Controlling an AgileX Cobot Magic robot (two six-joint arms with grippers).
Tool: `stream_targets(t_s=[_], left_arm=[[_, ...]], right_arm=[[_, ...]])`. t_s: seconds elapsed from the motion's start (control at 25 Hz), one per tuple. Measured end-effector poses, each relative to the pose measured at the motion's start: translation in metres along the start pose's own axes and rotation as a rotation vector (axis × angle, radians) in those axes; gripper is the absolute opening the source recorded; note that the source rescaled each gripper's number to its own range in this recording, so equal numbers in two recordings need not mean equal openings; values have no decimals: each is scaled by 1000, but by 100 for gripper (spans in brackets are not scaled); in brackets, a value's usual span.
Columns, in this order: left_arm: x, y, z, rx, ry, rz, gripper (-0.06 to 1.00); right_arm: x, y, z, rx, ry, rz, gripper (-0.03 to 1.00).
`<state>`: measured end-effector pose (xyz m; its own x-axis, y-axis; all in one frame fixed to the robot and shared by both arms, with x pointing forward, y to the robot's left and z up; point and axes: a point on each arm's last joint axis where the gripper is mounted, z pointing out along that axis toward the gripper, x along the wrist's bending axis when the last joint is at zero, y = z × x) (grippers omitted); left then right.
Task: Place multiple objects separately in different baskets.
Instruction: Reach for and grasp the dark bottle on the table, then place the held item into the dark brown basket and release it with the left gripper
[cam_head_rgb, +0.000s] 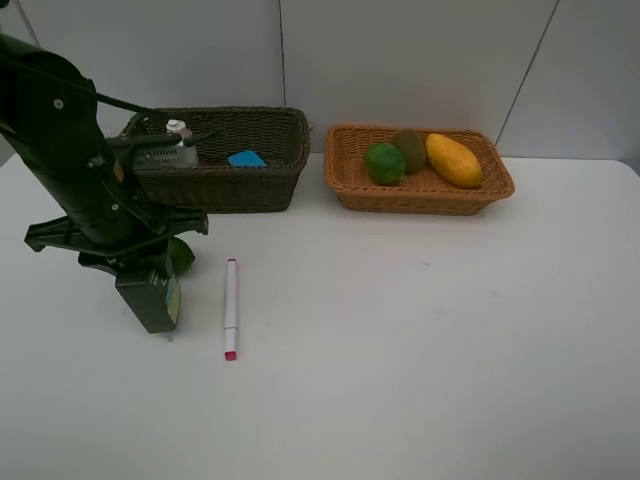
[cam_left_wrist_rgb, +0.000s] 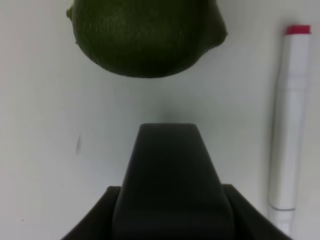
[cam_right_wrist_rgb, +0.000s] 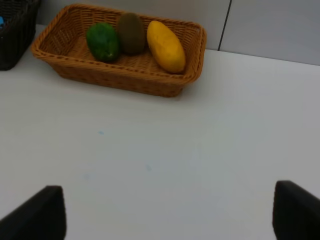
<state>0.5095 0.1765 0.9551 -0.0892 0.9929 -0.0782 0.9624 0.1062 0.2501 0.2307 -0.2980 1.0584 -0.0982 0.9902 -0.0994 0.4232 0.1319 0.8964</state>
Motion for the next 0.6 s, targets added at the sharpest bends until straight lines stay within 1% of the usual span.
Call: stream_targets(t_s=[0.16, 0.28, 0.48, 0.6], left_arm=[[-5, 13, -26, -49, -17, 45, 37], [-11, 28, -44, -96, -26, 61, 37], [-22, 55, -73, -235, -64, 89, 37], [-26, 70, -87, -339, -71, 124, 37]], right_arm=[[0, 0, 0, 0, 0, 0, 100], [0, 0, 0, 0, 0, 0, 100], [0, 0, 0, 0, 0, 0, 100], [0, 0, 0, 0, 0, 0, 100]])
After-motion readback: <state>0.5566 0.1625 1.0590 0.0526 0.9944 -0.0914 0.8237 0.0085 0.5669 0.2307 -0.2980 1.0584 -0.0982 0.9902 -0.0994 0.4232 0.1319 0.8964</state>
